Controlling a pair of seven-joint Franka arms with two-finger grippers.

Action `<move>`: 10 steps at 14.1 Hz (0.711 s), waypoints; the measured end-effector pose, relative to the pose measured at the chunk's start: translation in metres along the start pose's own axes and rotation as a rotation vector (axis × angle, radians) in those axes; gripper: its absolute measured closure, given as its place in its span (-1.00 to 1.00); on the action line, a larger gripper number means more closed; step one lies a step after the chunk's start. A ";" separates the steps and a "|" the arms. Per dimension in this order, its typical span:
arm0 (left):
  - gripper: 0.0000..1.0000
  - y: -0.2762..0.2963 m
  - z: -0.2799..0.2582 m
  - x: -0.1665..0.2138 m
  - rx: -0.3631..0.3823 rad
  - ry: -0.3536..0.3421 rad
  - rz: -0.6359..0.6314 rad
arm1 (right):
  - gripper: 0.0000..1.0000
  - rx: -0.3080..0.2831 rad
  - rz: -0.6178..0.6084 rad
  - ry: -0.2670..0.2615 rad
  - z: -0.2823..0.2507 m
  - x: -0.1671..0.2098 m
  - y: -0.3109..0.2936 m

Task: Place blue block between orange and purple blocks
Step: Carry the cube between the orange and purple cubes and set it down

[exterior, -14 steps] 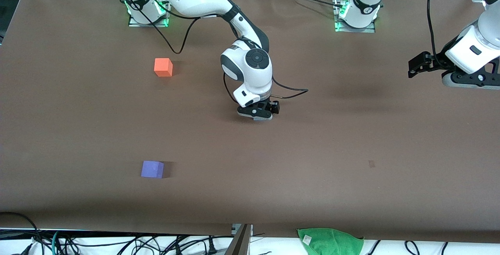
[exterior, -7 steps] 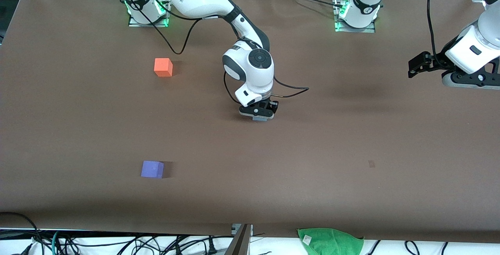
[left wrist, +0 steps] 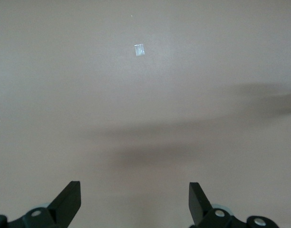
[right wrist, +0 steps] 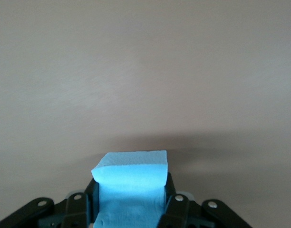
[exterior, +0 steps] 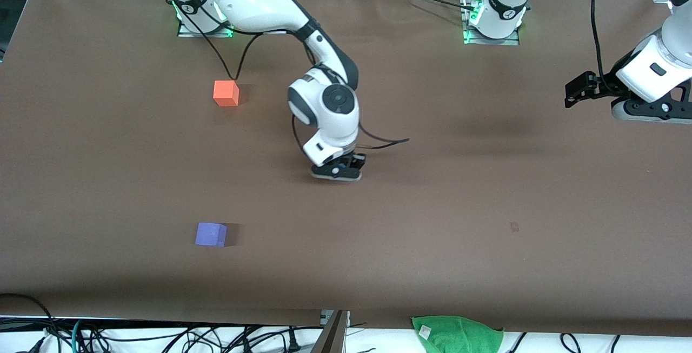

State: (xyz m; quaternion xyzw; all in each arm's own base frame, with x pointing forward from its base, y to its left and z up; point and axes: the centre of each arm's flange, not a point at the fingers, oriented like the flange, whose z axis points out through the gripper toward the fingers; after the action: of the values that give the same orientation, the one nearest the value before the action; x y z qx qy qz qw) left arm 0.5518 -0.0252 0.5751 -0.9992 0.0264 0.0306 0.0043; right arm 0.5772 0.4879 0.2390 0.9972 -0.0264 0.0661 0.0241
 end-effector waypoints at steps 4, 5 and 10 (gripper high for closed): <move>-1.00 0.000 0.000 0.000 0.000 0.000 0.000 | -0.06 -0.007 -0.060 -0.064 -0.028 0.043 0.082; -1.00 0.000 0.000 0.000 0.000 0.000 0.000 | -0.06 0.007 -0.075 -0.088 -0.034 0.054 0.113; -1.00 0.000 0.000 0.000 0.000 0.000 0.000 | -0.06 0.064 -0.117 -0.184 -0.047 0.067 0.285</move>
State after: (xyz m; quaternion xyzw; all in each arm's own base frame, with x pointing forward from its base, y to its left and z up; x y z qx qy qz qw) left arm 0.5517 -0.0252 0.5749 -0.9992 0.0265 0.0308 0.0043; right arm 0.6218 0.2026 0.3073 0.9991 0.0320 -0.0263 -0.0066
